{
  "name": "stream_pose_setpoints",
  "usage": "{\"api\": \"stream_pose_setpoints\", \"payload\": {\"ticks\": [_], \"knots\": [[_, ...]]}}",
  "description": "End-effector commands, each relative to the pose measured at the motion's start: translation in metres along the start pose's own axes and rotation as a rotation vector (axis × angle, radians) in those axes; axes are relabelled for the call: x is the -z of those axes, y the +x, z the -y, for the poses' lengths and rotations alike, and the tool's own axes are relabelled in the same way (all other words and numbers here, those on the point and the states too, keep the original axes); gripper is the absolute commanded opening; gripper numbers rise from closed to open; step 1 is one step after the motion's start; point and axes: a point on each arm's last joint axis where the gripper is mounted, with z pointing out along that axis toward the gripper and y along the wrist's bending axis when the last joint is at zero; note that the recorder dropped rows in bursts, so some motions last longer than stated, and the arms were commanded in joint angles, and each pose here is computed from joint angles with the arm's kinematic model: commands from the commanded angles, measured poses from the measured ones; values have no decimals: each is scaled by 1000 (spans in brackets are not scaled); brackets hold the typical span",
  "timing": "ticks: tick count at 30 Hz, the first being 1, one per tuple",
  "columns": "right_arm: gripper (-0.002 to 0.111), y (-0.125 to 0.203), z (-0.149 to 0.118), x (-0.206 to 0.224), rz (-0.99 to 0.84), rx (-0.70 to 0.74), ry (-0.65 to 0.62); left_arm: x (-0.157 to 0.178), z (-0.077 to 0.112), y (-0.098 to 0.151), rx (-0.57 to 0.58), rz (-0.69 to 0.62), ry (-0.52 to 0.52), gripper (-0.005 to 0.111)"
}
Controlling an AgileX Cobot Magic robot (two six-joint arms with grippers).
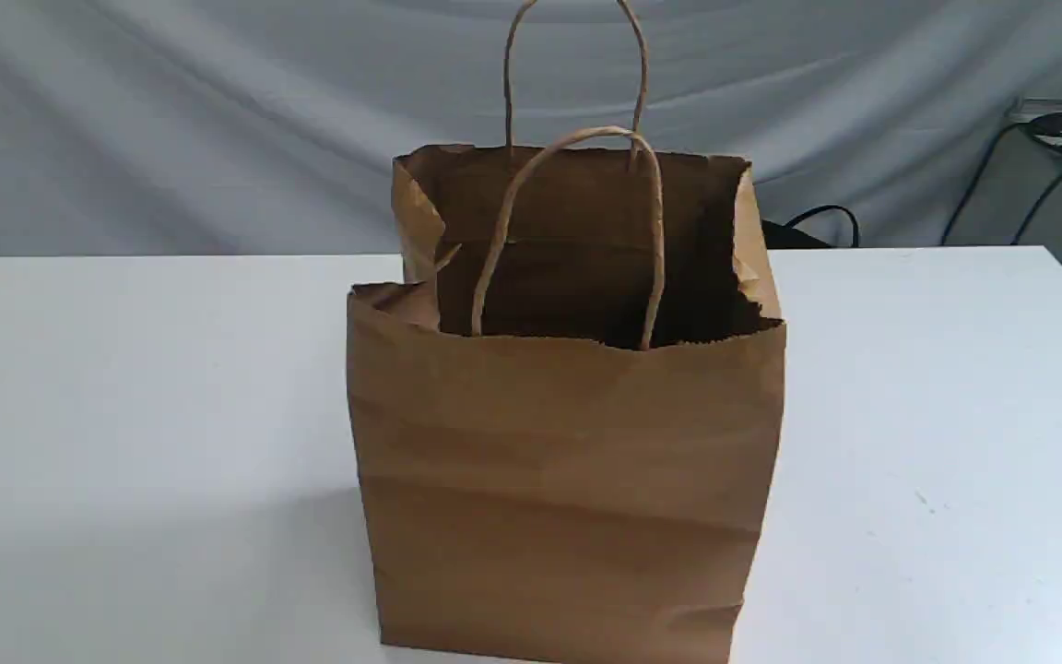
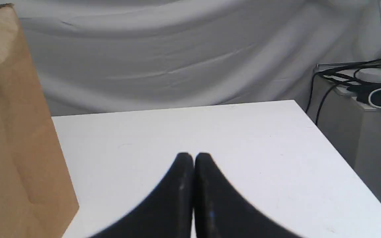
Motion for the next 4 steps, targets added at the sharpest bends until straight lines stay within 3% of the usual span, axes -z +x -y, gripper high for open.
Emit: {"api": "stream_pose_setpoints", "payload": {"ticks": [1, 4], "knots": [[0, 1, 0, 0, -3, -9, -1, 0, 0, 1, 6, 1, -4, 0], [0, 1, 0, 0, -3, -9, -1, 0, 0, 1, 6, 1, -4, 0]]}}
